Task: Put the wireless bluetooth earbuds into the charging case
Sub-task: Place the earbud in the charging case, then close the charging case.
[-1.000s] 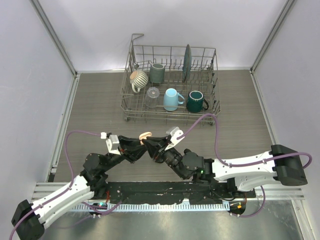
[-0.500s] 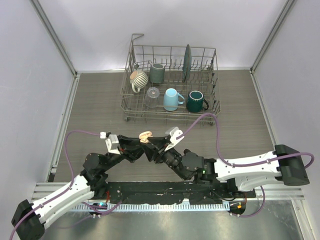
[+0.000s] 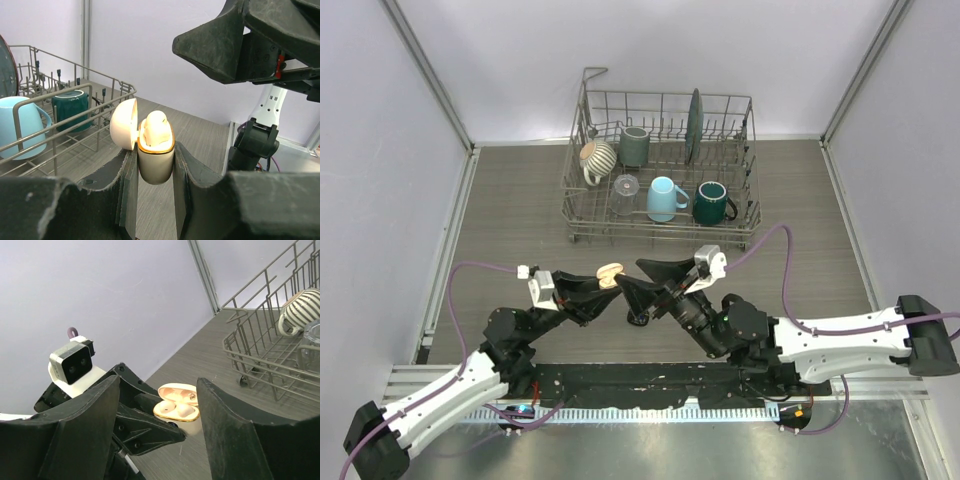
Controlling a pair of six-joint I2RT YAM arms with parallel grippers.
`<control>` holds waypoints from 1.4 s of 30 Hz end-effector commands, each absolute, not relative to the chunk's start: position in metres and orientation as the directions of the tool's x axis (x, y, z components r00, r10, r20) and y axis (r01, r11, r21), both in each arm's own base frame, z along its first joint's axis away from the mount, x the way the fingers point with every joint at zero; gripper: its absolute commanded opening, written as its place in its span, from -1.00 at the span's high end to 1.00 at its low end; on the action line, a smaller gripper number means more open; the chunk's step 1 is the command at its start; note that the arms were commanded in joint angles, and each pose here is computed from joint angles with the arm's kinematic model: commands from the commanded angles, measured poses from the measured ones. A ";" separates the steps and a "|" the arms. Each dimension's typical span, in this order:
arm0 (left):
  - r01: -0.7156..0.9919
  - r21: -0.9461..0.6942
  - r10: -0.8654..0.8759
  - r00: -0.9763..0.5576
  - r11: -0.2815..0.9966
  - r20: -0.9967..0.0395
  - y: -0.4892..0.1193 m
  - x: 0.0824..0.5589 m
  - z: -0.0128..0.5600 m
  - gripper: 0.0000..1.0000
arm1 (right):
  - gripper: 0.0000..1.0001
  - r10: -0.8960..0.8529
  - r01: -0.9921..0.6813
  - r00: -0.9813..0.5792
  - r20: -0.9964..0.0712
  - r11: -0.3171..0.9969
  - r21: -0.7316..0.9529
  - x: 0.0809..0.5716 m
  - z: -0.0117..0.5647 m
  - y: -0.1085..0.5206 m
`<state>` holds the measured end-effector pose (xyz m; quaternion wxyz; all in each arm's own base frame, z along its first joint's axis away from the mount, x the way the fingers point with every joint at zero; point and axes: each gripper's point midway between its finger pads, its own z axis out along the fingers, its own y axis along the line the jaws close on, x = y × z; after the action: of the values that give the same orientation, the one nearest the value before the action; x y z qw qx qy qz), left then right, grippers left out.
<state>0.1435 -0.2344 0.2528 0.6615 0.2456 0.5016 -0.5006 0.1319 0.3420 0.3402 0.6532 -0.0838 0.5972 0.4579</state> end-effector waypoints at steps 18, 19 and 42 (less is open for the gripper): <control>0.927 -0.151 -0.458 0.025 0.343 -0.889 -0.234 0.136 0.282 1.00 | -0.68 0.643 -0.136 -0.369 -0.671 0.677 0.723 0.201 0.290 0.221; 0.928 -0.148 -0.457 0.026 0.342 -0.889 -0.234 0.136 0.282 1.00 | -0.70 0.624 -0.137 -0.386 -0.679 0.690 0.711 0.203 0.288 0.219; 0.951 -0.152 -0.384 -0.039 0.268 -0.923 -0.253 0.132 0.276 1.00 | -0.75 0.264 -0.441 -0.668 -0.696 0.613 0.655 0.206 0.297 0.324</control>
<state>0.1361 -0.2492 0.2498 0.6225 0.2818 0.5148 -0.5177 0.2176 0.3057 0.2736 0.4080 -0.0243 0.8333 0.3722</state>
